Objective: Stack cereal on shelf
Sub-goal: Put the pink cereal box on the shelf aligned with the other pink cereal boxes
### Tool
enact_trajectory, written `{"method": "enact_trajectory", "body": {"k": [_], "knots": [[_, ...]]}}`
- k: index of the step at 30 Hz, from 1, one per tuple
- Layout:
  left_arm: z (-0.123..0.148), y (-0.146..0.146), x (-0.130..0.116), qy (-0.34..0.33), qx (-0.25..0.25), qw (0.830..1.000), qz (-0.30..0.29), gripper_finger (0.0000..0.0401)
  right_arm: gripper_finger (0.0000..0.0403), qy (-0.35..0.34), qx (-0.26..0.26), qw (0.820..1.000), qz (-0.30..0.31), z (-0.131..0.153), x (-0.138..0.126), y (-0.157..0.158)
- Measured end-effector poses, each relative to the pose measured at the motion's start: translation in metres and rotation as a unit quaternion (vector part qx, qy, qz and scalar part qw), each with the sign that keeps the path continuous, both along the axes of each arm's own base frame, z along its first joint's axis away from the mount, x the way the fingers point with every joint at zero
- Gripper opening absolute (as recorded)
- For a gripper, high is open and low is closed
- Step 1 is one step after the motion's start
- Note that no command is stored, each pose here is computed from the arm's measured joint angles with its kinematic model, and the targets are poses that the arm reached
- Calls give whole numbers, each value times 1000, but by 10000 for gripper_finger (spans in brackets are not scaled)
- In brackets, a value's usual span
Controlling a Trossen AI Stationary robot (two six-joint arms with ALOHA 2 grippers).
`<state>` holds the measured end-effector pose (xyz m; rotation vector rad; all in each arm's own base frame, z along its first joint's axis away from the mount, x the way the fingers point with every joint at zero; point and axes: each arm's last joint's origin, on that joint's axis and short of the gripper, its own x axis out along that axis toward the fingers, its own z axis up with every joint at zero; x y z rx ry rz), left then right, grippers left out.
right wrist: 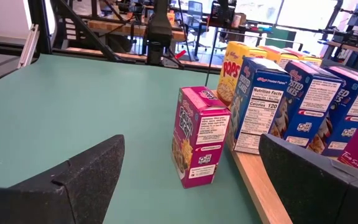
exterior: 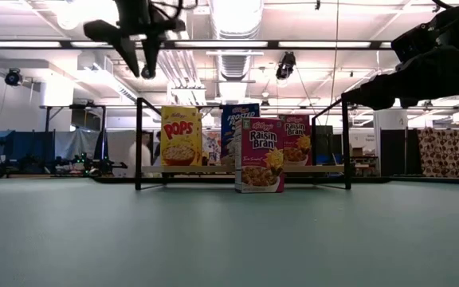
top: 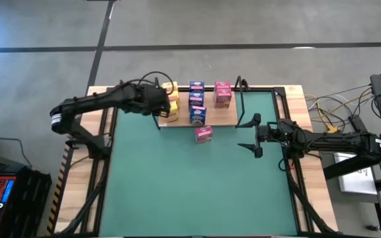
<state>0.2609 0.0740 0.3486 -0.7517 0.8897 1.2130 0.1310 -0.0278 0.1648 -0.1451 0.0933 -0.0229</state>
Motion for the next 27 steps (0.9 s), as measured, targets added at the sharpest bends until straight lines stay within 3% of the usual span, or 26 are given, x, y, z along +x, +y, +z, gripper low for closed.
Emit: {"method": "enact_trajectory", "body": {"k": [7, 16, 22, 27], "knots": [[9, -31, -26, -24, 22, 999, 17, 129, 361, 0, 0, 1000, 0, 0, 0, 0], [-19, -68, -84, -106, 111, 988, 13, 110, 361, 0, 0, 1000, 0, 0, 0, 0], [-53, -76, -111, -189, 219, 957, -18, 109, 361, 0, 0, 1000, 0, 0, 0, 0], [-71, -76, -111, -185, 337, 920, -80, 109, 361, 0, 0, 1000, 0, 0, 0, 0]]}}
